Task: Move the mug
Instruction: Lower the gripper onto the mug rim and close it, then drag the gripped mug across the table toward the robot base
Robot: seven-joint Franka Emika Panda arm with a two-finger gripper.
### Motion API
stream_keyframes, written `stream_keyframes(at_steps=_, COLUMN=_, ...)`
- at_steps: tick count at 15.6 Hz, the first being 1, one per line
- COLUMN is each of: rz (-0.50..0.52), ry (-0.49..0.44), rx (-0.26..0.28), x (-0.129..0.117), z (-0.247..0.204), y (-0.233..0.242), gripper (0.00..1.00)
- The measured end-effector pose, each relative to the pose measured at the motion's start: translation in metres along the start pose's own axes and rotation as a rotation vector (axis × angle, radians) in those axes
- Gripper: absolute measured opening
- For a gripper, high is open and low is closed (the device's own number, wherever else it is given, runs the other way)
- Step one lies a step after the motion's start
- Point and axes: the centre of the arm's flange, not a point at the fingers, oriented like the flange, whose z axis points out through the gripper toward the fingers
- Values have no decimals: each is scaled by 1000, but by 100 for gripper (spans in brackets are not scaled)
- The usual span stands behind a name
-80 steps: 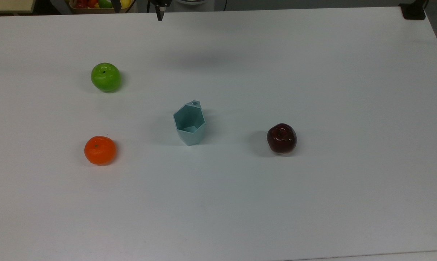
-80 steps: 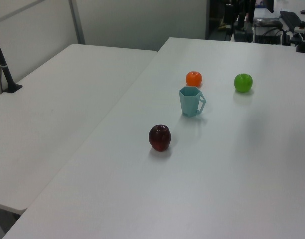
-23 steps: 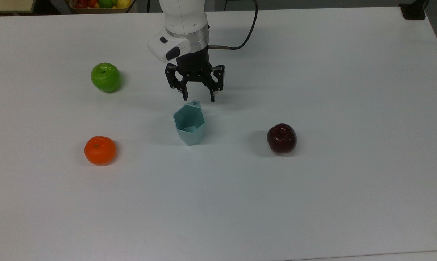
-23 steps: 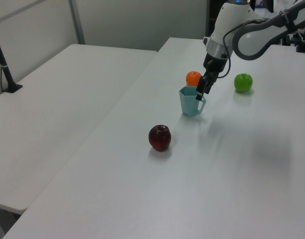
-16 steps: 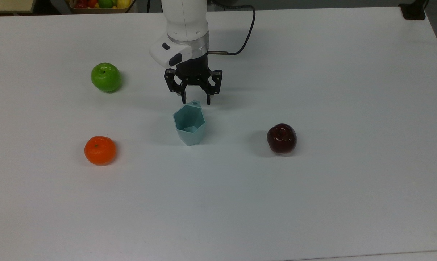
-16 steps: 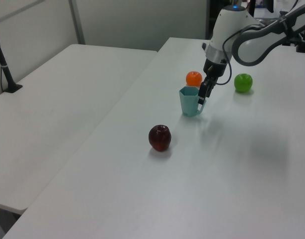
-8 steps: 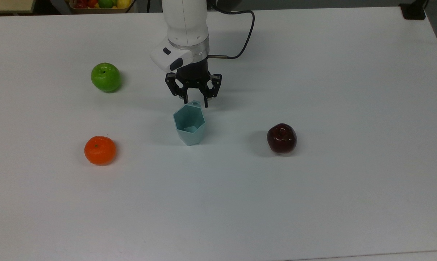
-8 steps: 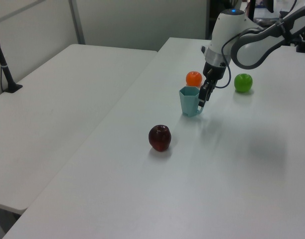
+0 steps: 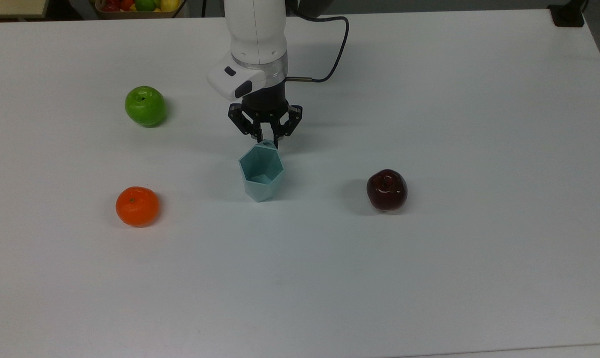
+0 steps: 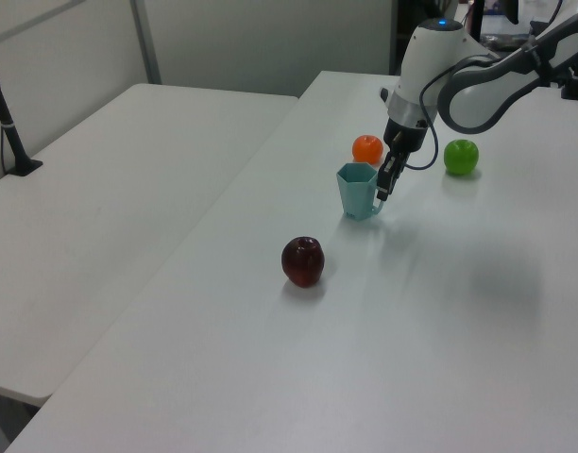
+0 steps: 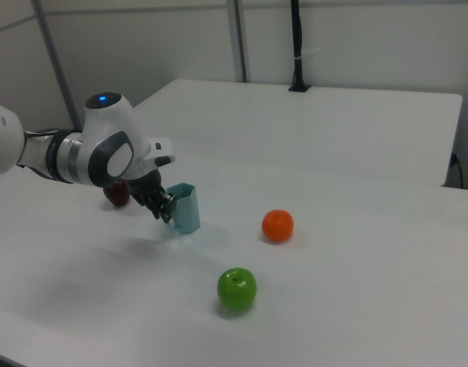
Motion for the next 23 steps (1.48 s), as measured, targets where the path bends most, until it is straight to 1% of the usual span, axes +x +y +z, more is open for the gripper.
stream_keyframes(at_steps=8, rz=-2, ry=3, rx=-1, x=1, z=-2, y=0, gripper=28)
stream_keyframes(at_steps=10, rz=-1, ry=8, rx=-2, x=1, z=-8, y=1, gripper=27)
stream_keyframes(at_steps=14, rz=13, ry=-29, rx=-19, x=-5, z=-34, y=11, gripper=27)
stream_keyframes(at_steps=16, rz=16, ry=-45, rx=-26, x=-17, z=-40, y=14, gripper=27)
stream_keyframes(at_steps=19, rz=15, ry=-77, rx=-38, x=-51, z=-41, y=17, gripper=27)
stream_keyframes(at_steps=21, rz=17, ry=-81, rx=-45, x=-70, z=-49, y=21, gripper=27)
stream_keyframes(at_steps=23, rz=20, ry=-82, rx=-51, x=-83, z=-54, y=24, gripper=27)
